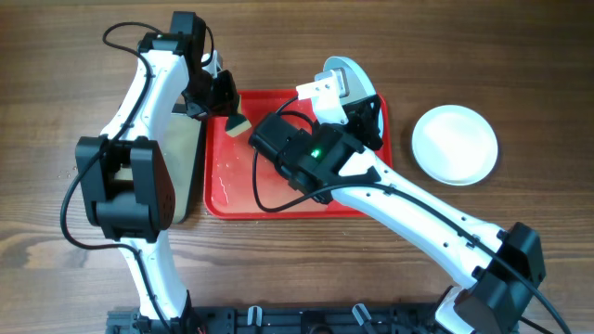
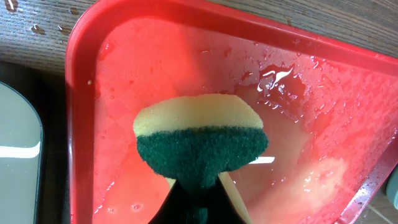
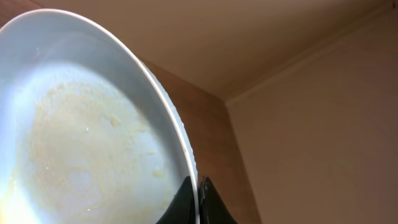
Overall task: Clean dirty plates on tray and stack at the side
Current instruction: 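Lift the light-blue plate with the right gripper and stack it on the white plates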
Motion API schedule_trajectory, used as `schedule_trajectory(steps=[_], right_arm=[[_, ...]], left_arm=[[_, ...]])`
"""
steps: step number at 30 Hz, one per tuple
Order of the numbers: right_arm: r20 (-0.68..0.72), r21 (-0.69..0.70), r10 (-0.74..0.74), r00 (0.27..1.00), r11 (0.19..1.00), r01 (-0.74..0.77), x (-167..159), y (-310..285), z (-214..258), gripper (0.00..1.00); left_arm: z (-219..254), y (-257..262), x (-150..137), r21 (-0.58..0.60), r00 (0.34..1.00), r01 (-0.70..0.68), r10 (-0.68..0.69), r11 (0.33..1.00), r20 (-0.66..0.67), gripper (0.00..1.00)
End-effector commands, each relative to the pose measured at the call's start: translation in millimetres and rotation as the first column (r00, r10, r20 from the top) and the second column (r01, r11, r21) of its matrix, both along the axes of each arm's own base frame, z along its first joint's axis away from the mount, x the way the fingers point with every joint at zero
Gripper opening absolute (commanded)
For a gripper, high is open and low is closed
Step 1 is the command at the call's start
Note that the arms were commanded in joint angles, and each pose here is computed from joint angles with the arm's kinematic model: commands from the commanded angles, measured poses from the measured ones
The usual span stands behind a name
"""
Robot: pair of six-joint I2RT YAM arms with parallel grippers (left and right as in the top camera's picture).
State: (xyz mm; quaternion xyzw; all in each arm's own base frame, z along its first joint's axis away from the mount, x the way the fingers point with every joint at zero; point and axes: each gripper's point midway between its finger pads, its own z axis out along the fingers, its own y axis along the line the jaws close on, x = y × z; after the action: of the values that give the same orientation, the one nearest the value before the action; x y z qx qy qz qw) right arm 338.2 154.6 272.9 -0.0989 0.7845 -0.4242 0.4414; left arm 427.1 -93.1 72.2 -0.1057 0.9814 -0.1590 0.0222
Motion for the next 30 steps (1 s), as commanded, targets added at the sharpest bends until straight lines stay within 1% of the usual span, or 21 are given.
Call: schedule_trajectory(steps=[1, 3, 4, 5, 6, 7, 9, 11, 12, 14, 17, 18, 22, 24, 27, 30], right_arm=[[-0.002, 0.092, -0.002, 1.000, 0.996, 0.002, -3.7, 1.6, -4.0, 0.04], [-0.150, 0.251, 0.027, 0.988, 0.968, 0.012, -3.0, 11.0, -37.9, 0.04], [-0.277, 0.350, 0.092, 0.957, 0.937, 0.011, -1.5, 20.8, -63.3, 0.04], [-0.352, 0.416, 0.158, 0.923, 0.909, 0.003, -0.7, 29.4, -78.4, 0.04], [-0.423, 0.507, 0.250, 0.871, 0.862, -0.001, 0.5, 40.4, -95.3, 0.04], [-0.461, 0.586, 0.315, 0.830, 0.810, 0.018, 5.4, 42.7, -107.0, 0.04], [-0.478, 0.670, 0.373, 0.795, 0.740, 0.055, 14.4, 37.7, -114.1, 0.04], [-0.478, 0.743, 0.412, 0.775, 0.661, 0.107, 26.1, 22.9, -116.7, 0.04], [-0.476, 0.791, 0.407, 0.780, 0.585, 0.178, 37.4, -3.6, -118.1, 0.04], [-0.474, 0.821, 0.384, 0.793, 0.518, 0.240, 46.4, -34.5, -120.2, 0.04], [-0.493, 0.837, 0.261, 0.830, 0.403, 0.370, 53.1, -107.6, -132.1, 0.05], [-0.524, 0.830, 0.118, 0.843, 0.293, 0.475, 46.0, -167.3, -149.4, 0.04], [-0.579, 0.802, -0.066, 0.813, 0.136, 0.582, 19.0, -235.8, -180.9, 0.04], [-0.594, 0.792, -0.124, 0.795, 0.079, 0.605, 7.0, -255.3, -194.4, 0.04], [-0.597, 0.791, -0.188, 0.780, 0.026, 0.612, -6.9, -279.0, -212.9, 0.04], [-0.583, 0.801, -0.203, 0.787, 0.021, 0.599, -10.0, -285.4, -224.9, 0.04]], left_arm=[[11.0, 0.6, 4.3, 0.005, 0.999, -0.009, 0.009, 1.000, 0.032, 0.04], [11.1, 0.6, 4.9, 0.005, 0.999, -0.009, 0.009, 1.000, 0.034, 0.04], [11.2, 0.4, 5.4, 0.005, 0.999, -0.009, 0.009, 1.000, 0.036, 0.04], [11.2, 0.4, 5.6, 0.004, 0.999, -0.009, 0.009, 1.000, 0.037, 0.04], [11.2, 0.5, 5.5, 0.005, 0.999, -0.009, 0.009, 1.000, 0.037, 0.04], [11.0, 0.4, 5.3, 0.005, 0.999, -0.009, 0.009, 1.000, 0.036, 0.04], [11.1, 0.4, 4.9, 0.005, 0.999, -0.009, 0.009, 1.000, 0.034, 0.04], [11.0, 0.4, 4.9, 0.005, 0.999, -0.009, 0.009, 1.000, 0.034, 0.04], [11.1, 0.4, 4.9, 0.005, 0.999, -0.009, 0.009, 1.000, 0.034, 0.04], [11.0, 0.4, 4.9, 0.005, 0.999, -0.008, 0.008, 1.000, 0.034, 0.04], [11.0, 0.1, 4.9, 0.005, 0.999, -0.008, 0.008, 1.000, 0.035, 0.04], [11.0, 0.1, 4.9, 0.005, 0.999, -0.008, 0.008, 1.000, 0.035, 0.04], [11.0, -1.6, 4.6, 0.004, 0.999, -0.004, 0.004, 1.000, 0.034, 0.04], [11.0, -1.6, 4.6, 0.004, 0.999, -0.004, 0.004, 1.000, 0.034, 0.04], [11.0, -2.9, 4.2, 0.004, 0.999, -0.001, 0.001, 1.000, 0.034, 0.04], [11.0, -3.6, 4.1, 0.004, 0.999, 0.000, -0.001, 1.000, 0.034, 0.04]])
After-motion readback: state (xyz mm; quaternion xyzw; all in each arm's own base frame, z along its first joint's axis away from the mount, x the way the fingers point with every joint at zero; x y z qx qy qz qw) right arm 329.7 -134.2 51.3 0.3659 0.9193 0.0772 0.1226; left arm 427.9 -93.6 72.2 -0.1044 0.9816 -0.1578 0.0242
